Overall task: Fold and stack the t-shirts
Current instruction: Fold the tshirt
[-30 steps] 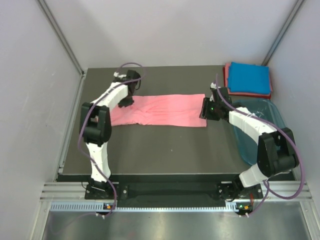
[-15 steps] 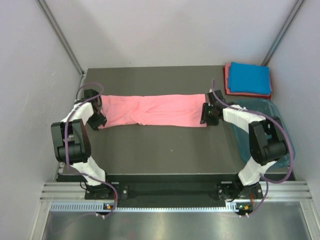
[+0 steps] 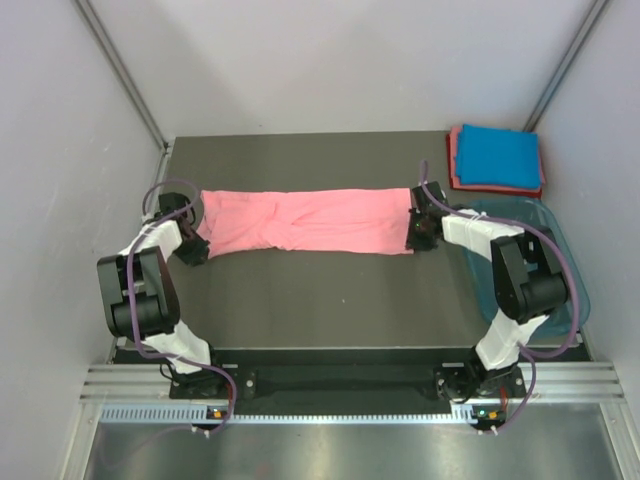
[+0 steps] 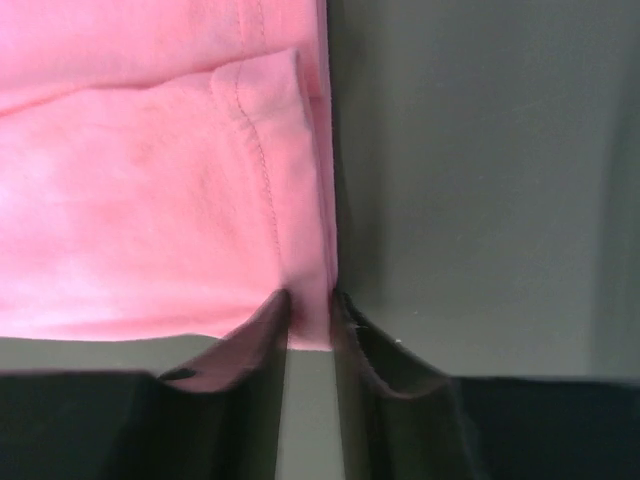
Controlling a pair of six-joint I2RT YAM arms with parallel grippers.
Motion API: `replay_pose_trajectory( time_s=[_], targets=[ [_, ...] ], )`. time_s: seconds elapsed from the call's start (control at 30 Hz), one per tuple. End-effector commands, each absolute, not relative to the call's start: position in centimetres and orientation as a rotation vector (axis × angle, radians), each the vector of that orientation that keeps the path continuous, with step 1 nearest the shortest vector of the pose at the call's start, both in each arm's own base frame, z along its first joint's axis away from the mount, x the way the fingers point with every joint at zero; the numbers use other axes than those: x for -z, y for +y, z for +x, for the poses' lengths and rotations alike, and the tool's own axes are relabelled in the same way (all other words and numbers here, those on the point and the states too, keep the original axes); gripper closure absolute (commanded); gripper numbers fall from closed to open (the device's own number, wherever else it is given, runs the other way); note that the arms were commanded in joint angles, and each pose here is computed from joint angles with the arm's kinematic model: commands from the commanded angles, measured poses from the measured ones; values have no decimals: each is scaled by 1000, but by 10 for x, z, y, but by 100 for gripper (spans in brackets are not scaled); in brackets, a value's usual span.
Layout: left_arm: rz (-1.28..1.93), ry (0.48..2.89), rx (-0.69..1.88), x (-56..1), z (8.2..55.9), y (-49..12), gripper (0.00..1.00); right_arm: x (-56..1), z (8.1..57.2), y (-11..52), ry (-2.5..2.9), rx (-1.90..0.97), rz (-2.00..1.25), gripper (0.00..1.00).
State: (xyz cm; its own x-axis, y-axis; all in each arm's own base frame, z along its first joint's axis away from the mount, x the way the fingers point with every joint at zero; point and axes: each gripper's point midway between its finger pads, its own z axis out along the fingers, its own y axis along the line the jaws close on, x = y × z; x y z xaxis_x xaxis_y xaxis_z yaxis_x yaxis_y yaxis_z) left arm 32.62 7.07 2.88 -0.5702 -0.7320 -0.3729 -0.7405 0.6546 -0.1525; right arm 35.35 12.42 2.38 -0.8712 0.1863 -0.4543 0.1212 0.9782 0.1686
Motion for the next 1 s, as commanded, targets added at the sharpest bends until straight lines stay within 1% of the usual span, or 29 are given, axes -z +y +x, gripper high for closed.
replay_pose_trajectory(
  time_s=[0.0,0.03,0.2,0.4,0.5,0.53,0.57,0.6,0.7,0.73,0.8,0.97],
  targets=[
    [-1153,2359,-24,-50,355,87,89,-28,358,116,2612,-115,186,92],
    [-1173,2374,-76,-48,350,94,100,-30,358,112,2607,-95,185,100],
    [-1159,2347,-200,-64,358,113,100,-37,347,106,2598,-70,164,100],
    [-1151,2358,-296,-62,349,123,100,-32,328,105,2624,-97,150,100],
    [-1142,2370,-258,-67,349,118,100,-35,326,105,2614,-114,148,100],
    [-1133,2366,-227,-72,351,115,98,-36,326,106,2612,-118,145,100],
    [-1123,2362,-205,-75,351,113,89,-37,325,106,2614,-120,140,100],
    [-1103,2365,-186,-77,350,110,71,-38,326,106,2611,-122,142,100],
    [-1017,2326,-16,-98,357,93,59,-38,325,106,2612,-123,137,100],
    [-1007,2333,68,-100,358,86,57,-39,325,107,2611,-133,137,100],
    [-1027,2341,156,-99,356,81,51,-38,325,109,2610,-147,138,100],
    [-1108,2319,375,-84,349,71,48,-36,324,113,2622,-175,130,100]
  ],
)
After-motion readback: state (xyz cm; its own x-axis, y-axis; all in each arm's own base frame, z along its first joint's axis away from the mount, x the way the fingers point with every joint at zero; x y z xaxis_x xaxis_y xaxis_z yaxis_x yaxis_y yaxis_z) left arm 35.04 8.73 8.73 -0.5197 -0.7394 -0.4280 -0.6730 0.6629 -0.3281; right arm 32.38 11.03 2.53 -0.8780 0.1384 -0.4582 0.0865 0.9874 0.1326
